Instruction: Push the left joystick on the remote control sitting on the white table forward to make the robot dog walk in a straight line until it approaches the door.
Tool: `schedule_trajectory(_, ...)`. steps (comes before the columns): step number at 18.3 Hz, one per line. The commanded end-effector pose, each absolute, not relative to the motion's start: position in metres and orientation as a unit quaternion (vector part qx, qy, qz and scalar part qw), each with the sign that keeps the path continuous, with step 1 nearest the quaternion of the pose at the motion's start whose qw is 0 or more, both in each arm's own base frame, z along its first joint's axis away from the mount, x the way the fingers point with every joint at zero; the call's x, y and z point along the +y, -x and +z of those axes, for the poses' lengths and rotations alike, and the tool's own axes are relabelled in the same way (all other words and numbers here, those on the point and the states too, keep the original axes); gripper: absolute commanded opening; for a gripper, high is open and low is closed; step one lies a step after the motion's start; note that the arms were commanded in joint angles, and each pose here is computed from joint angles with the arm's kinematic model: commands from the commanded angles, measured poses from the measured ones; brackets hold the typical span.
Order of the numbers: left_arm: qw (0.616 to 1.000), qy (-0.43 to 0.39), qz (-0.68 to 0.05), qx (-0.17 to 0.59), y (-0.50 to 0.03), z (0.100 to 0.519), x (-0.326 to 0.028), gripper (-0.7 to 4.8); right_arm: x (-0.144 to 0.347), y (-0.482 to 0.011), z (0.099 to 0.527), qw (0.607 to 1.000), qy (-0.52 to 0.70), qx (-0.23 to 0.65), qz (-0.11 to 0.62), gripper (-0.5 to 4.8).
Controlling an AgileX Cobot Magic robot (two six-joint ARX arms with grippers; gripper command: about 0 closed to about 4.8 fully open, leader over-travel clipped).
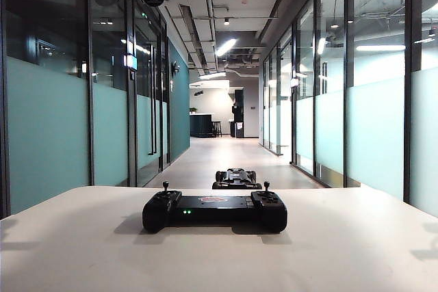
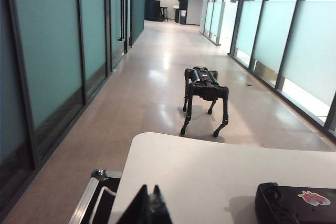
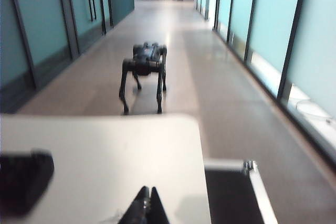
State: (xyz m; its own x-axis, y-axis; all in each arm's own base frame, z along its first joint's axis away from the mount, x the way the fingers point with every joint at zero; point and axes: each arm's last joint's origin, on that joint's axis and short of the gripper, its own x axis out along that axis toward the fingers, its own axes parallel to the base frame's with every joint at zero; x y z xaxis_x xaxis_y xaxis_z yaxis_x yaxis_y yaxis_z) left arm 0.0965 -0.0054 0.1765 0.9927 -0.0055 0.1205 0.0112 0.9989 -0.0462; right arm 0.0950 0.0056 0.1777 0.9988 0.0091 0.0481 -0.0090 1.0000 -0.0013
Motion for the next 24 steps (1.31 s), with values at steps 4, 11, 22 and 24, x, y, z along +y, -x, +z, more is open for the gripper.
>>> schedule_trajectory(4,0.997,0.023,0.005,-0.074,-0.095,0.187,-0.005,-0.05,0.005,-0.088,0.206,0.997,-0.005,-0.075,0.007,-0.06)
schedule_trajectory(11,0.997,0.022,-0.017,-0.076,-0.108,0.207,-0.007,-0.05,0.008,-0.094,0.216,0.996,-0.001,-0.068,0.051,-0.06)
schedule_trajectory(22,0.994,0.018,-0.105,-0.028,-0.161,0.231,-0.017,-0.05,0.025,-0.115,0.22,0.99,-0.003,-0.06,0.128,-0.06)
schedule_trajectory(24,0.993,0.021,-0.117,-0.023,-0.169,0.232,-0.018,-0.05,0.029,-0.118,0.219,0.989,-0.005,-0.055,0.136,-0.06)
